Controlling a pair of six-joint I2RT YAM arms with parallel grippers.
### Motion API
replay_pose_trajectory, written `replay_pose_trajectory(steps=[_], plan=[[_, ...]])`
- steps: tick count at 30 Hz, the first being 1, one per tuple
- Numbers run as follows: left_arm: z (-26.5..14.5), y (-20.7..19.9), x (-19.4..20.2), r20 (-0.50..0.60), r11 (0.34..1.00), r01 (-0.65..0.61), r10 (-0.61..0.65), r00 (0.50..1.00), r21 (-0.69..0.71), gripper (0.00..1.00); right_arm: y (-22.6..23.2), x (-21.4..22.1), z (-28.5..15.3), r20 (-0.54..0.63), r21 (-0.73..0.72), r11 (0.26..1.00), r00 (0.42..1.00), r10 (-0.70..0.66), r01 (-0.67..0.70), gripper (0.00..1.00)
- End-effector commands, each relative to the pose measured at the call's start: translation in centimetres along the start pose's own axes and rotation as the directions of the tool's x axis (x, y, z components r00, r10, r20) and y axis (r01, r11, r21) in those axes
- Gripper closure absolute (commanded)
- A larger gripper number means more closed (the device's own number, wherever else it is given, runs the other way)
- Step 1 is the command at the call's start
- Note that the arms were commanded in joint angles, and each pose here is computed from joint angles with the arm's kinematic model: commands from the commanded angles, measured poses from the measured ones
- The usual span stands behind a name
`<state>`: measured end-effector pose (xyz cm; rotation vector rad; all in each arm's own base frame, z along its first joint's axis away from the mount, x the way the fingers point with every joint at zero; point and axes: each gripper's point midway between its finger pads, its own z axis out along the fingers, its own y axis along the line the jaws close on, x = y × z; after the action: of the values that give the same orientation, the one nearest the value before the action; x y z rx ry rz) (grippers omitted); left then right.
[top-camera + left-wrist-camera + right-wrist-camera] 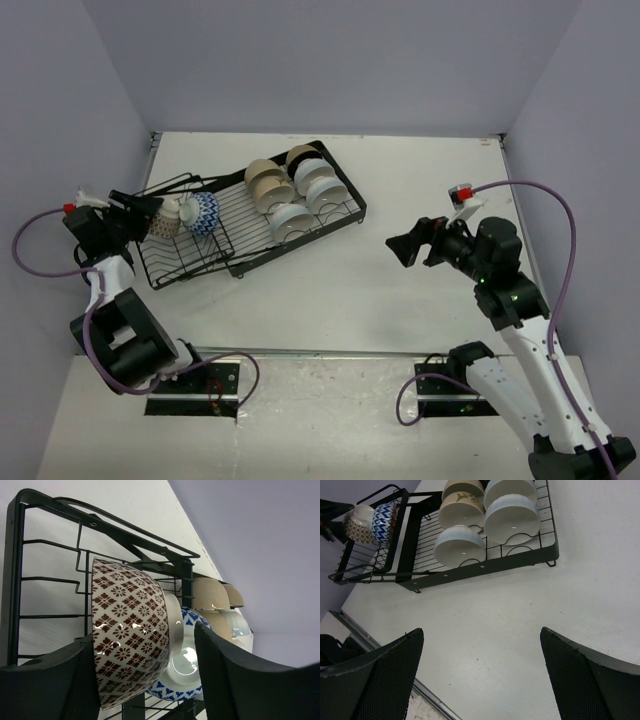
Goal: Unload the bowls from the dish rack
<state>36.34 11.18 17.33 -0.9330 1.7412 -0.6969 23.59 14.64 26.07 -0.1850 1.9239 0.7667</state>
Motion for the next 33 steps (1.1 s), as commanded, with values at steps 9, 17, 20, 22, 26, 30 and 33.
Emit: replay_pose_trajectory(steps=[9, 17, 20, 22, 26, 30, 33], plan=[[0.2, -1.2, -1.0, 0.03, 0.999, -0.008, 0.006, 1.0, 0.052, 0.51, 1.4, -2.0, -1.0, 0.067, -0.039, 0.998, 0.997, -0.047, 0.05, 0.01], [0.9, -0.7, -1.1, 0.021, 0.999, 0.013, -0.014, 1.0, 0.042, 0.77, 1.3, -2.2, -1.1, 0.08, -0.034, 0.998, 0.995, -0.052, 0.055, 0.01], [1.2, -0.7, -1.2, 0.017, 0.999, 0.019, -0.019, 1.0, 0.042, 0.85, 1.3, -2.2, -1.1, 0.081, -0.029, 0.998, 0.995, -0.053, 0.056, 0.01], [1.2, -0.9, -1.3, 0.02, 0.999, 0.015, -0.016, 1.0, 0.043, 0.94, 1.3, -2.2, -1.1, 0.081, -0.029, 0.998, 0.995, -0.053, 0.056, 0.01], [1.3, -1.2, -1.6, 0.025, 0.999, 0.013, -0.014, 1.0, 0.043, 1.0, 1.2, -2.2, -1.2, 0.082, -0.028, 0.998, 0.995, -0.053, 0.056, 0.01], [0.9, -2.3, -2.3, 0.041, 0.998, -0.015, 0.012, 0.999, 0.062, 1.0, 1.2, -2.2, -1.2, 0.084, -0.025, 0.998, 0.995, -0.054, 0.056, 0.01], [0.3, -3.3, -3.4, 0.078, 0.997, -0.05, 0.045, 0.996, 0.059, 1.0, 1.2, -2.2, -1.3, 0.084, -0.025, 0.998, 0.995, -0.054, 0.056, 0.01]])
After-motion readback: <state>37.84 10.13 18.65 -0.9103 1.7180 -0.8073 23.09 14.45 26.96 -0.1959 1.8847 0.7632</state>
